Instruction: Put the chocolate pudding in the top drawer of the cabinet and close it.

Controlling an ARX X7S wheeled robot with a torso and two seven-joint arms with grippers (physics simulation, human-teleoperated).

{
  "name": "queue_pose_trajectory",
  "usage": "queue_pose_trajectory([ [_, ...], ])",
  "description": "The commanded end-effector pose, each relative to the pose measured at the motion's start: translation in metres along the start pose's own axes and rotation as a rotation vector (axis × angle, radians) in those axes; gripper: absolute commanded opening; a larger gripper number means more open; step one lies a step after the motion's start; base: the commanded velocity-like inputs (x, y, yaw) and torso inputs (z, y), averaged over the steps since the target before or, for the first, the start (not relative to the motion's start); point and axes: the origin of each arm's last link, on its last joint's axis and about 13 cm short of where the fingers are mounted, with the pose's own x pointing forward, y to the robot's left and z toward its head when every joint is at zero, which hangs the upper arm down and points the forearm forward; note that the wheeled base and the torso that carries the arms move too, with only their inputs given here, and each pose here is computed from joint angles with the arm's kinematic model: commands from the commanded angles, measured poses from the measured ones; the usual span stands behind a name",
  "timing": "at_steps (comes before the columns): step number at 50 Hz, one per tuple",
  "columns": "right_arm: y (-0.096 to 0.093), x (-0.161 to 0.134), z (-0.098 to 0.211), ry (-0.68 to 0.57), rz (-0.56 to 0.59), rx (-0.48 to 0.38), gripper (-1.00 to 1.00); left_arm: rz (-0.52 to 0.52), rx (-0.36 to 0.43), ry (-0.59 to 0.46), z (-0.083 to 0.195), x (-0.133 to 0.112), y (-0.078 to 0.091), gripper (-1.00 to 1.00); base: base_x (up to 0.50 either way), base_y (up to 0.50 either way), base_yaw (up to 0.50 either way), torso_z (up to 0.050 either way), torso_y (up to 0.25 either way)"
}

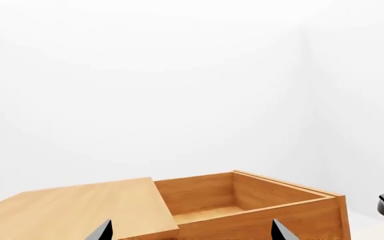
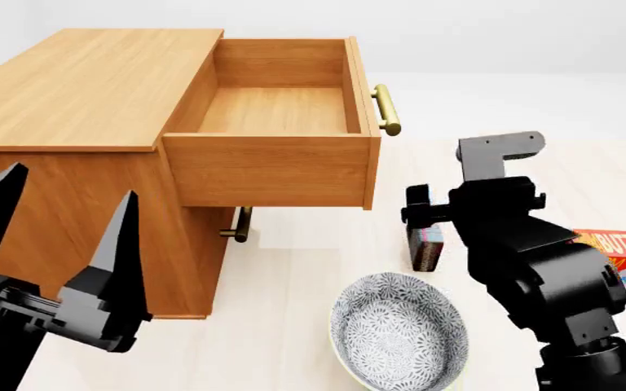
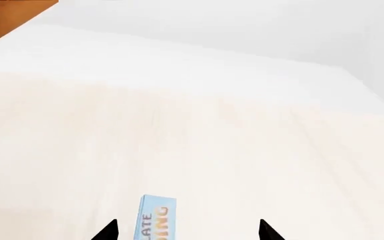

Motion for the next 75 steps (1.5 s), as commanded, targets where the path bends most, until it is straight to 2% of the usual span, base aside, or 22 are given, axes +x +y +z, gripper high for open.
queue_pose_trajectory([
  [1,-0.015,0.029,0.043,0.164,-0.033,-0.033,1.0,0.019,0.007,0.012,-0.001,-0.003,0.003,1.0,0.0,0.0,0.0,0.0,0.0],
  [7,-0.016,0.044,0.061,0.246,-0.033,-0.031,1.0,0.018,0.004,0.025,-0.003,-0.002,0.003,1.0,0.0,0.0,0.0,0.0,0.0],
  [10,-0.017,0.05,0.066,0.31,-0.026,0.0,1.0,0.018,-0.002,0.018,-0.005,-0.001,0.004,1.0,0.0,0.0,0.0,0.0,0.0],
  [15,-0.016,0.045,0.063,0.407,-0.004,0.026,1.0,0.01,0.002,0.007,-0.009,0.001,0.005,1.0,0.0,0.0,0.0,0.0,0.0],
  [18,-0.013,0.044,0.061,0.438,0.008,0.023,1.0,0.019,0.035,0.007,-0.011,0.0,0.005,1.0,0.0,0.0,0.0,0.0,0.0],
  [23,-0.011,0.042,0.058,0.475,0.018,0.025,1.0,0.05,0.039,-0.006,-0.014,0.002,0.006,1.0,0.0,0.0,0.0,0.0,0.0],
  [57,0.0,0.043,0.044,0.518,0.111,0.111,1.0,0.038,0.004,-0.001,-0.026,0.005,0.005,1.0,0.0,0.0,0.0,0.0,0.0],
  [70,0.004,0.044,0.041,0.52,0.127,0.107,1.0,0.075,0.115,0.015,-0.028,0.007,0.005,1.0,0.0,0.0,0.0,0.0,0.0],
  [73,0.004,0.044,0.041,0.52,0.128,0.102,1.0,0.071,0.112,0.017,-0.028,0.006,0.005,1.0,0.0,0.0,0.0,0.0,0.0],
  [75,0.004,0.044,0.04,0.519,0.13,0.098,1.0,0.043,0.101,-0.027,-0.026,0.004,0.005,1.0,0.0,0.0,0.0,0.0,0.0],
])
